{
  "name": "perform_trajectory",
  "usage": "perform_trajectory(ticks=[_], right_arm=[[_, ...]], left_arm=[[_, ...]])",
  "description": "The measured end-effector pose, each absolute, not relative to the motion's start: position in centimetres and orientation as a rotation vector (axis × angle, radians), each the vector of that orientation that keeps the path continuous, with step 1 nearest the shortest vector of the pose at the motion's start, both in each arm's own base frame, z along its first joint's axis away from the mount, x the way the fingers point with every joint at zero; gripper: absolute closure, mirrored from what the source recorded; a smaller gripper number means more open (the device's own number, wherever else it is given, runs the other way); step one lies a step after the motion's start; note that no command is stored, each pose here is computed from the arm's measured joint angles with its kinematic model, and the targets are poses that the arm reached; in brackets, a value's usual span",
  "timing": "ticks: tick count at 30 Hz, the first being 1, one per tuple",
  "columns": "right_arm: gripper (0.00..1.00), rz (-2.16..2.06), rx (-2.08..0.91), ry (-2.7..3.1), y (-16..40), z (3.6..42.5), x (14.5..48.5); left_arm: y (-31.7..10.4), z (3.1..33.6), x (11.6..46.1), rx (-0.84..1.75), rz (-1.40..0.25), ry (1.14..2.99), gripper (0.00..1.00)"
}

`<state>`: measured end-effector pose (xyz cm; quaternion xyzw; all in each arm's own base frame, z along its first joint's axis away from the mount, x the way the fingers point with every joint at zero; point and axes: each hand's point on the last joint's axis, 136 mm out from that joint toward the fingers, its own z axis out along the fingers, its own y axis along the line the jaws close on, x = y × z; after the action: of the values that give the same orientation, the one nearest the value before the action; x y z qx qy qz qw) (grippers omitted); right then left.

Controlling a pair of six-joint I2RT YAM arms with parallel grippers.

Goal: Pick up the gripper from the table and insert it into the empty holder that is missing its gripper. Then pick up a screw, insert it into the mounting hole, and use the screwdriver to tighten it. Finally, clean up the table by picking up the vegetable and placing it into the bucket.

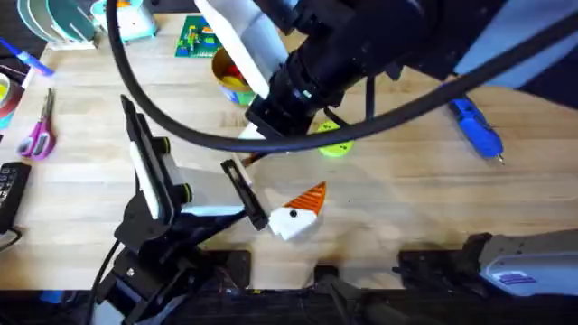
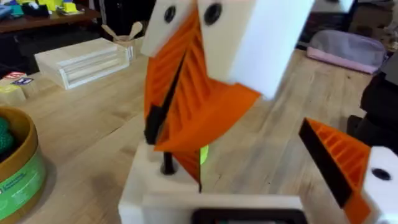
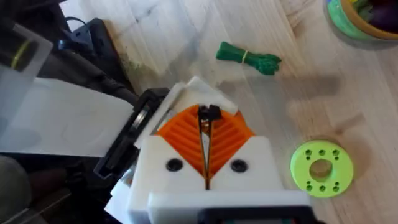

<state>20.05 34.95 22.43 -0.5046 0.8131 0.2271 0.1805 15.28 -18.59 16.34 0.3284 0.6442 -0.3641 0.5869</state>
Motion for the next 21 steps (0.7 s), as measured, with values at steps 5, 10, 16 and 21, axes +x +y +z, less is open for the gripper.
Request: perform_trajectory(ticks=[5, 10, 16, 21], right_arm=[[0.994, 0.641, -1.426, 2.297, 34.94, 22.43, 20.04], [0.928, 0.643, -1.421, 2.300, 34.95, 22.43, 20.05], [0.792, 0.643, -1.418, 2.303, 34.93, 22.42, 20.06], [0.735, 0.643, -1.418, 2.303, 34.94, 22.42, 20.05]], left_arm=[[-18.59, 16.33, 15.29, 0.765, -0.849, 1.502, 0.008], [-18.59, 16.34, 15.28, 0.765, -0.849, 1.502, 0.009], [-18.59, 16.33, 15.28, 0.765, -0.849, 1.502, 0.008], [-18.59, 16.35, 15.28, 0.766, -0.849, 1.501, 0.008]])
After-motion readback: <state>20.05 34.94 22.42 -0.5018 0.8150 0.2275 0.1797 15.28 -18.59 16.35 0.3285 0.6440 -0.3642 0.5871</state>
